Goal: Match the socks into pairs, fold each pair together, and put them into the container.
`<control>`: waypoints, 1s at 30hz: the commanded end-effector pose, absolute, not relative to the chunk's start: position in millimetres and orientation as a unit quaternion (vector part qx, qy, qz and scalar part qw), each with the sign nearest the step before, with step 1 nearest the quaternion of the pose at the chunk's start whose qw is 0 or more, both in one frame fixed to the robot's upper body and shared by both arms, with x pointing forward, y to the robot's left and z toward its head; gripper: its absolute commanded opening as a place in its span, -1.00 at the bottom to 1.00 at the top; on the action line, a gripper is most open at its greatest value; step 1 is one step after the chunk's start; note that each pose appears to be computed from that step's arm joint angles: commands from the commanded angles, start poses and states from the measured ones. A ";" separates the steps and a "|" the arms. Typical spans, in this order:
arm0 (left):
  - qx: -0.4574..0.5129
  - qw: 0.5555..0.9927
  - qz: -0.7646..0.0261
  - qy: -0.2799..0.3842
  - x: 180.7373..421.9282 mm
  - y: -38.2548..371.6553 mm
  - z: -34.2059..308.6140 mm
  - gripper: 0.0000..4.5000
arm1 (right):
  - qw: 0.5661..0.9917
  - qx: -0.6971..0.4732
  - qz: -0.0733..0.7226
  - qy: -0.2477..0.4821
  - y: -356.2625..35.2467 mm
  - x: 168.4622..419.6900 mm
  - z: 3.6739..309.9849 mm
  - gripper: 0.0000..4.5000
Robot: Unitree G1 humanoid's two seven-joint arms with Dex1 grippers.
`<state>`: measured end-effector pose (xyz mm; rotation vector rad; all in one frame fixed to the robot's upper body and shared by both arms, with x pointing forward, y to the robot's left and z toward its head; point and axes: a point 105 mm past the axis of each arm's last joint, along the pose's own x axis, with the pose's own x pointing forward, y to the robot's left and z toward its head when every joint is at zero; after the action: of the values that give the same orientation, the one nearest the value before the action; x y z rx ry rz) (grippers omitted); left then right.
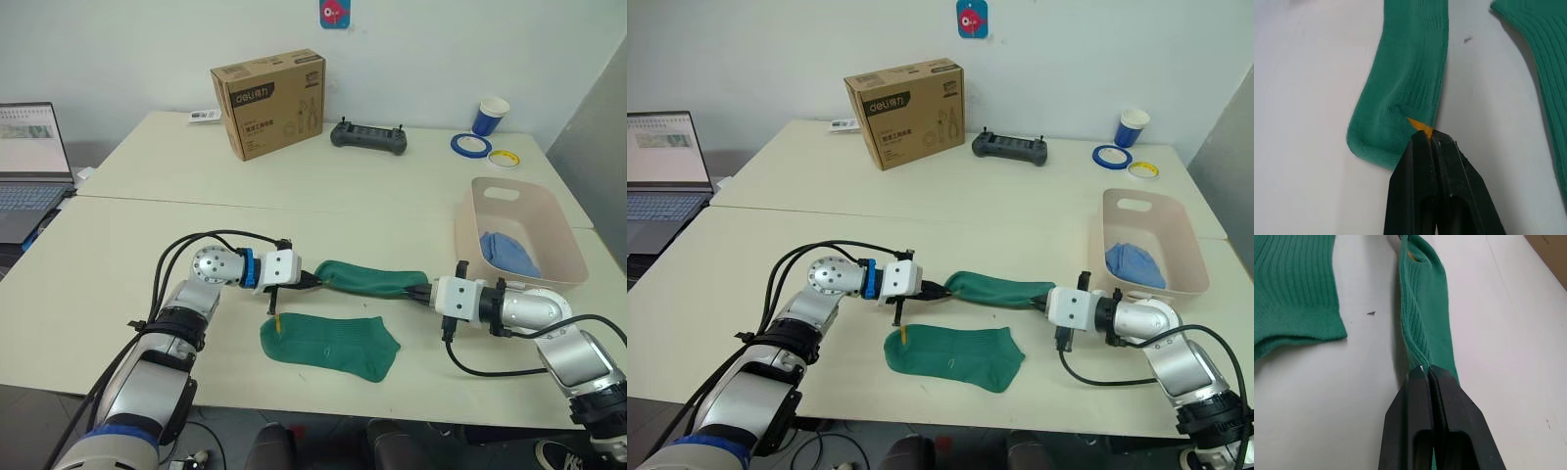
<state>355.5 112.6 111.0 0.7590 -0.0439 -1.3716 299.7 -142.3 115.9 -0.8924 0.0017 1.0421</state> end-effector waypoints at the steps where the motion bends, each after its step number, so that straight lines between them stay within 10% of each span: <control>1: 0.321 0.723 -0.610 -0.048 359.4 115.0 139.4 -1.00 | 0.780 -0.407 0.473 -0.035 -139.0 302.2 141.1 -0.99; 30: 0.261 0.730 -0.632 0.003 328.6 140.6 169.7 -1.00 | 0.792 -0.318 0.521 -0.031 -115.6 280.7 171.9 -0.99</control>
<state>331.5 137.4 152.1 0.5716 0.0527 -1.4000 284.3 -117.8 157.2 -0.6949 -0.0187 1.1201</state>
